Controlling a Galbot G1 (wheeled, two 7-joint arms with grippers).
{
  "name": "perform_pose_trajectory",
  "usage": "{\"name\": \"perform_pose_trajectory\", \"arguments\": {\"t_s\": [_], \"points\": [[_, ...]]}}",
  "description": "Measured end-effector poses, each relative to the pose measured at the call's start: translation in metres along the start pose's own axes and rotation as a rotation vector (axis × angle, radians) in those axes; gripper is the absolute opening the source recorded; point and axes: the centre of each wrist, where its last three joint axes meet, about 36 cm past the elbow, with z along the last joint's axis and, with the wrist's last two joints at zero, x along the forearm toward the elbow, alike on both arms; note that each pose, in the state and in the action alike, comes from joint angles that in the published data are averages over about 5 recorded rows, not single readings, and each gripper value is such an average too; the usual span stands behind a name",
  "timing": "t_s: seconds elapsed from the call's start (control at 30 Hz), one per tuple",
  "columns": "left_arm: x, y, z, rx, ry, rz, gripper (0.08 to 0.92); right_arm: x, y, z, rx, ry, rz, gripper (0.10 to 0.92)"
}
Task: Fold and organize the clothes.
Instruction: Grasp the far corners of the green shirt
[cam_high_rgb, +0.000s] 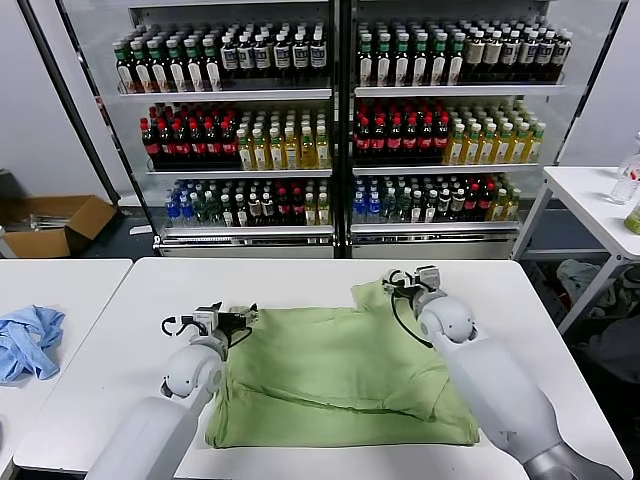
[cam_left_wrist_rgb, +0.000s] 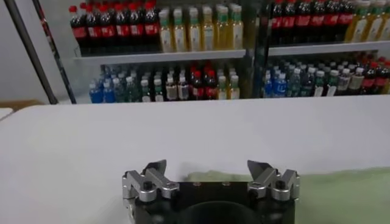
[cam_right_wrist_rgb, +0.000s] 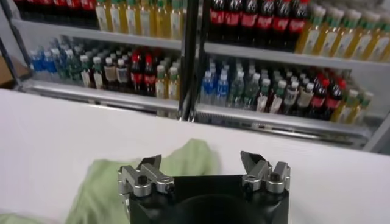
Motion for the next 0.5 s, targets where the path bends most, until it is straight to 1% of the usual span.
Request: {"name": "perform_pose_trajectory", "arguments": {"t_s": [0.27,0.43,0.5], "points": [[0.000,0.003,0.004,0.026,0.051,0.019,0.559,-0.010,-0.004,0.002,-0.024,0.033,0.004,0.500],[0.005,0.002,0.011,0.023,0.070,0.022,0.413,-0.011,-0.003,0.004,-0.036,0.041,-0.009,0.353],[0.008,0.001,0.013,0.021,0.074,0.025,0.366,-0.010,-0.003,0.004,-0.039,0.040,-0.014,0.301]]}}
